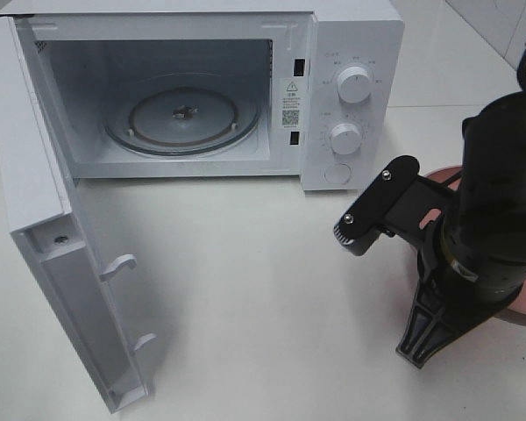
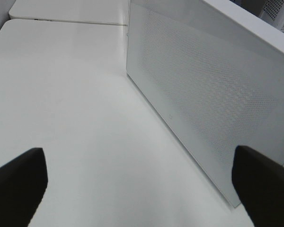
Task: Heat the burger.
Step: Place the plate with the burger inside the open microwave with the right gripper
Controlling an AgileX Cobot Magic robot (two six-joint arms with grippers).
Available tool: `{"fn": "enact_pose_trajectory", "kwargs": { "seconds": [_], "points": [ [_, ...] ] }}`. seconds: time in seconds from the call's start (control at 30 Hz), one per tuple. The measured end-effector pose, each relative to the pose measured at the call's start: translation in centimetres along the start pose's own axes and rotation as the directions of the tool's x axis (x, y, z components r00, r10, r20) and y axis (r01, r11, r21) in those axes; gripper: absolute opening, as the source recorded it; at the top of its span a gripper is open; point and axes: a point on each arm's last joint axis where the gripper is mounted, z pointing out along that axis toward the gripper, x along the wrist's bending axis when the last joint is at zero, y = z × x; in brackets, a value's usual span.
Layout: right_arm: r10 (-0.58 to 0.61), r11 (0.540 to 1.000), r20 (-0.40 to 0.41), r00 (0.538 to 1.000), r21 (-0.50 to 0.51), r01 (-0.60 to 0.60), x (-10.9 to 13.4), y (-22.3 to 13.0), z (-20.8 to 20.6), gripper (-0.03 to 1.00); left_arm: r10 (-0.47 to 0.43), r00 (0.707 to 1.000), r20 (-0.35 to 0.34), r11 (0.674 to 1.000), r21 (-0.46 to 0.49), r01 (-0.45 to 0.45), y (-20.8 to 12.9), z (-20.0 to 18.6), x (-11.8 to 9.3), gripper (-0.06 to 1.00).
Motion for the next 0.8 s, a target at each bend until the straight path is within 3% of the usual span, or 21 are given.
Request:
{"fn": "enact_pose_trajectory", "kwargs": {
  "seconds": [0.8],
  "points": [
    [-0.263, 0.961, 0.049, 0.963, -0.075, 0.267, 5.1, -0.3, -3.0, 0.04, 0.000, 1.000, 0.000, 1.000, 0.000, 0.000, 0.0, 0.0, 0.0, 0.98]
  ]
}}
